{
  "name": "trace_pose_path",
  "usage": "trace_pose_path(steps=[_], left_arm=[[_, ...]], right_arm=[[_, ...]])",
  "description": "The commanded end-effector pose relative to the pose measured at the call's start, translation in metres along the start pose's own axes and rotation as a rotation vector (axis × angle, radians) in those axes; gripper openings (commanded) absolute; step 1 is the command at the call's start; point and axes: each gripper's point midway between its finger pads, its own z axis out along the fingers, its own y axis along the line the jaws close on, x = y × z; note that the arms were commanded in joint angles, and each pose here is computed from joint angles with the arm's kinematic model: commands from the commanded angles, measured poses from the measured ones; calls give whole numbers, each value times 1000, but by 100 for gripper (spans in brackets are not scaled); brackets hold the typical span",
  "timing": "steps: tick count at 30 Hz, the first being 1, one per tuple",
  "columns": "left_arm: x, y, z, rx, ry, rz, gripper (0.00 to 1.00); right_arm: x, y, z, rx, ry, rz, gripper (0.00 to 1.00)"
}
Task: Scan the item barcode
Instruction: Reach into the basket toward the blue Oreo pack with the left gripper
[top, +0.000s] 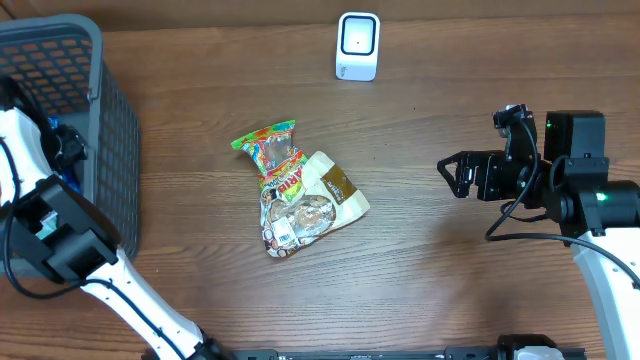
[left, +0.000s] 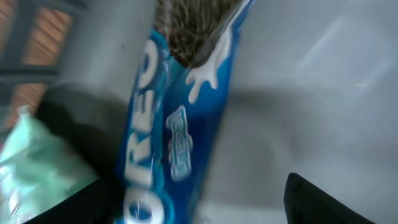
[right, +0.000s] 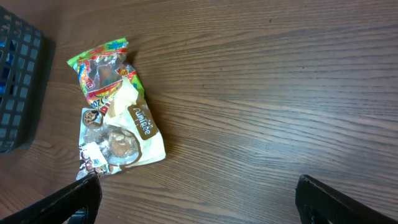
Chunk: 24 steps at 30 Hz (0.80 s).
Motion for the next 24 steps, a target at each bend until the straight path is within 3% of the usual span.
trace_pose_path(steps=[1,4,6,11,18,24], left_arm=[[8,5,24,-36,48,22,73],[16,3,41,-37,92,26,71],[23,1,49,-37,121,29,58],[28,1,50,-38,143,27,6],[14,5,15,-37,97,-28,4],[-15,3,-74,46,-64,-51,4]], right_arm=[[-9,7,-5,-13,-24,-21,100],[-8,7,-5,-13,-19,-18,100],[-7,7,-5,-13,-16,-17,100],[-7,7,-5,-12,-16,-17,100],[-8,7,-5,-12,-19,-19,100],[-8,7,-5,-12,-20,-19,100]])
